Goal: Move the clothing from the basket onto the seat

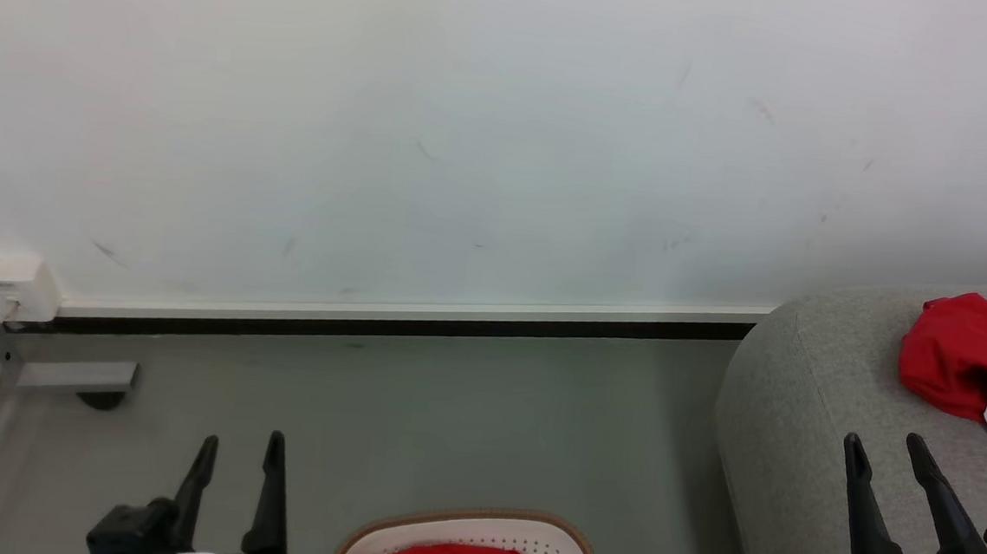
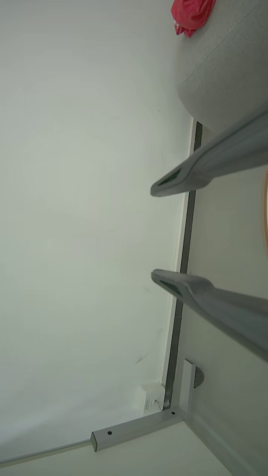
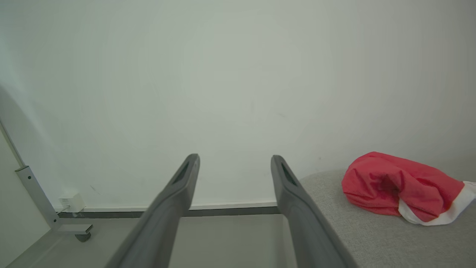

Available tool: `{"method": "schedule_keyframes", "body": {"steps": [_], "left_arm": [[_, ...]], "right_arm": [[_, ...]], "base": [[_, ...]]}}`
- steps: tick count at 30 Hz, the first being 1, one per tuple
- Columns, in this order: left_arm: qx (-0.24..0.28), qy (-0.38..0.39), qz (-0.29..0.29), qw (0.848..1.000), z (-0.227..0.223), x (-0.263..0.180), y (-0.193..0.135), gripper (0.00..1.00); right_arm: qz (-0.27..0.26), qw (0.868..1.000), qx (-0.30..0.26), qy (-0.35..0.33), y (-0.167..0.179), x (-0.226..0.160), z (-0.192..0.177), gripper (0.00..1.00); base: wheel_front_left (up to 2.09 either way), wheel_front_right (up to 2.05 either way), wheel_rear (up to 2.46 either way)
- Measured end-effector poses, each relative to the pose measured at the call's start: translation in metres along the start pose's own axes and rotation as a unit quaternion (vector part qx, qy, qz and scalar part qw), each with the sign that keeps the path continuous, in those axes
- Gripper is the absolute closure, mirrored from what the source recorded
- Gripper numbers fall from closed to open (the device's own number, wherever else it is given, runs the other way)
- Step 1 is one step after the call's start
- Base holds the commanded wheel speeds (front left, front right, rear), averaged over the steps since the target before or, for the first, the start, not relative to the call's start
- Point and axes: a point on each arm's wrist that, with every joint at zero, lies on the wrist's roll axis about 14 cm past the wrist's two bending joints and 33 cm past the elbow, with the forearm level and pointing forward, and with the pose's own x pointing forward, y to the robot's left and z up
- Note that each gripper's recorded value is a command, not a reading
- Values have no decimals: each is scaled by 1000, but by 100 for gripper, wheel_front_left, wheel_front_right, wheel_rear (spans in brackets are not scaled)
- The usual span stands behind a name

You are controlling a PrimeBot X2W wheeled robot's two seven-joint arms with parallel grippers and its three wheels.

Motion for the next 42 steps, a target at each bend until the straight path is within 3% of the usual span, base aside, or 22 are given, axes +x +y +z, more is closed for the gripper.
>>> {"method": "schedule_keyframes", "body": {"steps": [24,34,42], "left_arm": [[3,16,-14,1000,-12,8,-4,0],[6,47,-70,996,-36,31,-39,0],[26,105,-124,986,-86,61,-65,0]], "right_arm": [[8,1000,12,16,14,2,-15,0],[-10,1000,13,4,0,13,-8,0],[-31,999,9,3,-20,35,-10,0]], "base": [[0,0,0],[0,0,0],[0,0,0]]}}
